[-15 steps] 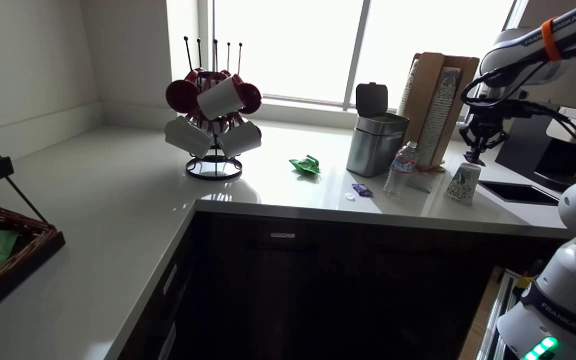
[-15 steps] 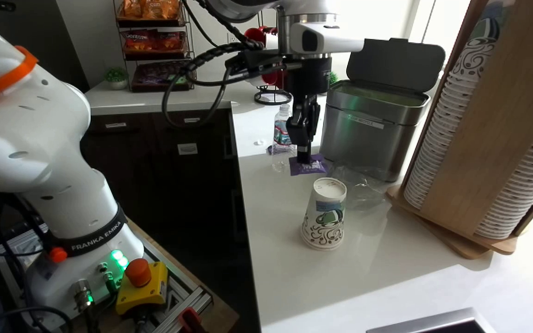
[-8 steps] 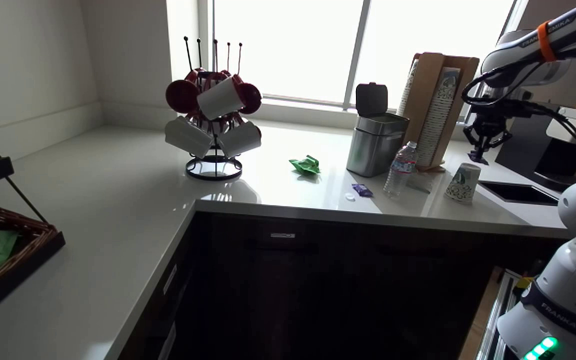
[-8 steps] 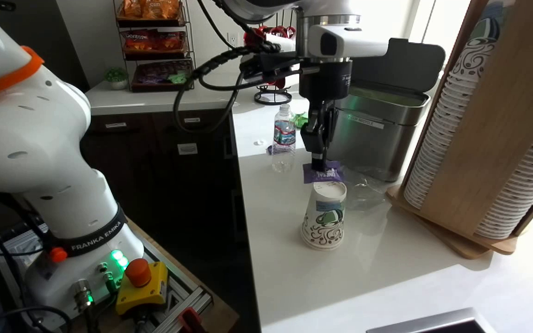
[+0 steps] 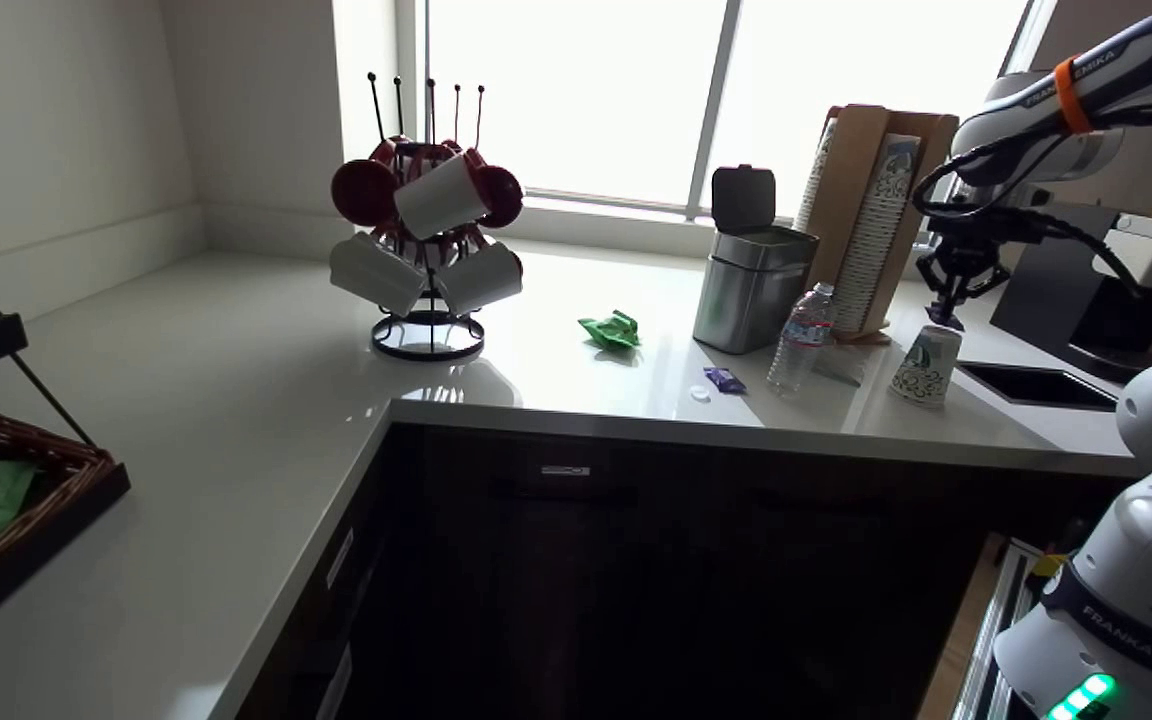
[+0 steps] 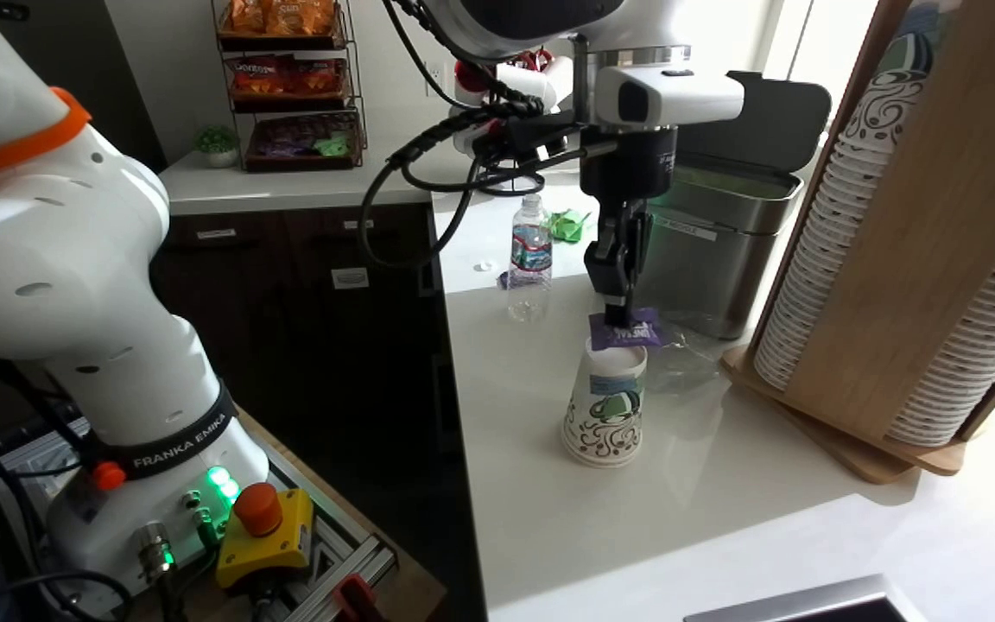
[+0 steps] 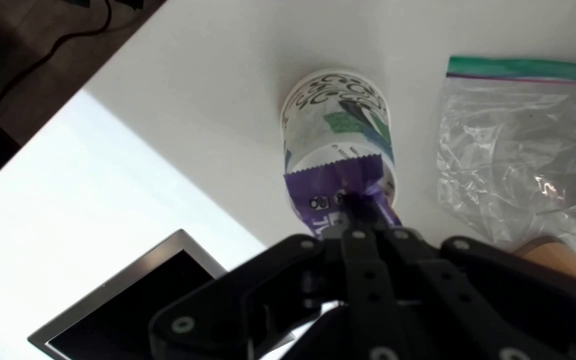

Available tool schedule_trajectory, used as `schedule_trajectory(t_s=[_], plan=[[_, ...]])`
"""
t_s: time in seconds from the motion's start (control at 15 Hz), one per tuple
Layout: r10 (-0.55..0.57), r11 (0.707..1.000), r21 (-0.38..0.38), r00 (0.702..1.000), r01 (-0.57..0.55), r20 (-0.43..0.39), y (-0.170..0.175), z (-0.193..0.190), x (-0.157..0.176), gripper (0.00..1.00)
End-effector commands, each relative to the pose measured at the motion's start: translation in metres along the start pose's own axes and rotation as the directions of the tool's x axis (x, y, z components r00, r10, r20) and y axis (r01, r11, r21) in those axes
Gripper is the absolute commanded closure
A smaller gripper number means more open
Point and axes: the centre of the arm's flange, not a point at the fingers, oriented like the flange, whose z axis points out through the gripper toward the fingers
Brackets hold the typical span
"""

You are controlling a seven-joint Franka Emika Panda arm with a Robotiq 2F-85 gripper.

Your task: Place the object on top of the container

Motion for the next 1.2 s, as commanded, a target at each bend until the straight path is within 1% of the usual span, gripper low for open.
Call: schedule_trajectory(t_s=[0.0, 0.4, 0.73, 1.13], plan=[[0.016, 1.000, 0.010, 1.000, -0.016, -0.016, -0.009, 0.005, 0.004, 1.00], [0.003, 1.000, -0.003, 1.000, -0.003, -0.003, -0.013, 0.005, -0.004, 1.00], [0.000, 1.000, -0.008, 1.000, 0.000, 0.003, -0.009, 0.004, -0.009, 1.00], [0.012, 1.000, -0.015, 1.000, -0.012, 0.019, -0.001, 0.012, -0.014, 1.00]])
